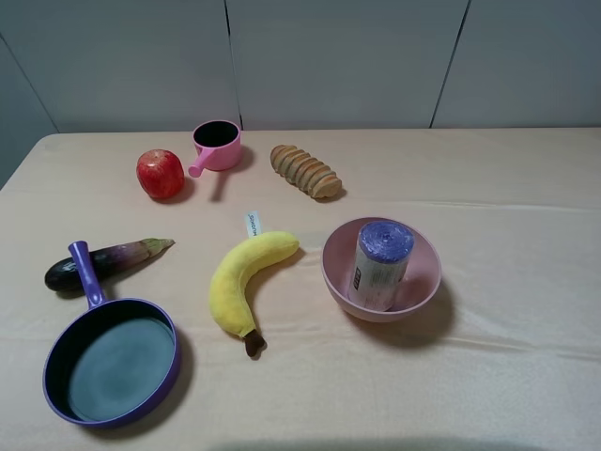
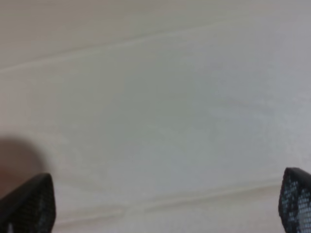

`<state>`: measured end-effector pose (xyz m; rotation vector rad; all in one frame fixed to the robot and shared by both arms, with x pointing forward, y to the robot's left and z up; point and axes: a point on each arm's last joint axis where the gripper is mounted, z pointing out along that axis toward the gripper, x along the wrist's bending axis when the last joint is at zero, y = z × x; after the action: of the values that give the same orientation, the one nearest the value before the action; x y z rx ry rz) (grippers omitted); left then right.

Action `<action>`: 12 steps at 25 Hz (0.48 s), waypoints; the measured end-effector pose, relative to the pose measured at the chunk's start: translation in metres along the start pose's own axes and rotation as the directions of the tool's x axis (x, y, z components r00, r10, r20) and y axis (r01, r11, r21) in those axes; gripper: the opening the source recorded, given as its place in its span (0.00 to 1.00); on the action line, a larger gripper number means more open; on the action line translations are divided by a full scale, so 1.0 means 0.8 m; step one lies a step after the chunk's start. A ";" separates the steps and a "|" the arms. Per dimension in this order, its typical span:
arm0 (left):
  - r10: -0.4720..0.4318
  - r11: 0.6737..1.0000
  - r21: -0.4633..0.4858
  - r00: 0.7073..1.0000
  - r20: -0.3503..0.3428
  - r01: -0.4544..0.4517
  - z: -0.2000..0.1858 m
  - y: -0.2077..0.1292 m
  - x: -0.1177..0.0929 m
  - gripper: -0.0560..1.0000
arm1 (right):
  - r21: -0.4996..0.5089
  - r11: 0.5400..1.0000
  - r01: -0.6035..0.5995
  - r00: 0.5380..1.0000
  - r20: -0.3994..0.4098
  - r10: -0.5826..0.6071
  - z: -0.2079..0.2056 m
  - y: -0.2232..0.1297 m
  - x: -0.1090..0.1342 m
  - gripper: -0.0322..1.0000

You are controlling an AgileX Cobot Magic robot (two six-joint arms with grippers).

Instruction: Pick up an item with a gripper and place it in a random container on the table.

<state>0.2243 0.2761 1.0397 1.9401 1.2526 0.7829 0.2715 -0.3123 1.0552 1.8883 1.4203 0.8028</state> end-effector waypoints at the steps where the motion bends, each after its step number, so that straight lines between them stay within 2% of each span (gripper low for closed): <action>1: 0.000 1.000 0.000 1.000 0.000 0.000 0.000 0.000 0.000 0.89 | -0.011 1.000 -0.010 1.000 0.009 0.010 -0.002 -0.003 -0.002 0.70; 12: 0.000 1.000 0.000 1.000 0.000 0.000 0.000 0.000 0.000 0.89 | -0.227 0.972 -0.060 0.997 0.029 0.069 -0.038 -0.027 -0.013 0.70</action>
<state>0.2243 0.2761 1.0397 1.9401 1.2526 0.7829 0.2324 -0.3140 1.0557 1.7721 1.1958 0.9153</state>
